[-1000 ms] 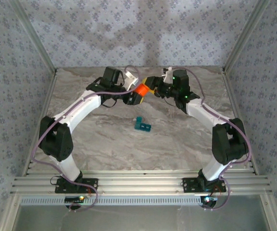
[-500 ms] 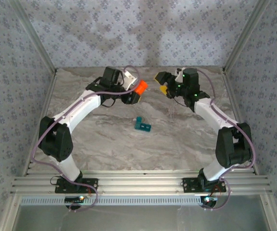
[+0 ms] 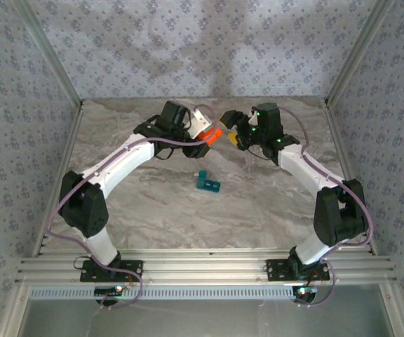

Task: Sort the pills into containers

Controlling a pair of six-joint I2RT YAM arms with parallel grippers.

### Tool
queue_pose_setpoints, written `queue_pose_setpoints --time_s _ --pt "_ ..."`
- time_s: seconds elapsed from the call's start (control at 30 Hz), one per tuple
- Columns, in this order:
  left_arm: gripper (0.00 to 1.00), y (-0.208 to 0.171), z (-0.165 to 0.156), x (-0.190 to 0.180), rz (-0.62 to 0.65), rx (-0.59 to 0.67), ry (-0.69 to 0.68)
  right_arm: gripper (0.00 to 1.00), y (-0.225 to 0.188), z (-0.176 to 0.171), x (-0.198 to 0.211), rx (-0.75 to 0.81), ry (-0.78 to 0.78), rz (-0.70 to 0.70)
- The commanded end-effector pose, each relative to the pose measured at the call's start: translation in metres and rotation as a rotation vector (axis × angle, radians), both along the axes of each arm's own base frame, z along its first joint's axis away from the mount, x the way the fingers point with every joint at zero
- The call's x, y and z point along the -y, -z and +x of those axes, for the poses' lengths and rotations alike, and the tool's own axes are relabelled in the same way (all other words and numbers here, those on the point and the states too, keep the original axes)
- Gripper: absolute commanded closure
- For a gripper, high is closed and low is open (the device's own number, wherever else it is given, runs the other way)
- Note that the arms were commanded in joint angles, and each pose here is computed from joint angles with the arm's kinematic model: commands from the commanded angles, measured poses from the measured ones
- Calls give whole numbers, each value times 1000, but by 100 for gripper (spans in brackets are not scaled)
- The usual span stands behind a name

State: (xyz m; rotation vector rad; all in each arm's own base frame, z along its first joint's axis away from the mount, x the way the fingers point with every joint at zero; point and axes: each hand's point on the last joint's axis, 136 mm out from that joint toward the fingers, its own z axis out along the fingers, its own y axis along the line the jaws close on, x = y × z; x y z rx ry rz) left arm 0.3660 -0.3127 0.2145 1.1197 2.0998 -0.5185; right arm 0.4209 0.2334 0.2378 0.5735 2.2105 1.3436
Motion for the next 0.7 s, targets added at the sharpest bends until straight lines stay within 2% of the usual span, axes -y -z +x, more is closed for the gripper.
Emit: queue_pose_setpoints --time_s 0.0,0.33,0.67 --pt "100 -13 4 3 -4 34 18 20 -9 6 -9 8 2 10" --pt "100 -13 4 6 -19 28 10 25 -14 6 -30 5 -44 30" --pt "100 -17 7 8 -46 29 -8 46 -8 -3 -36 -4 -66 43"
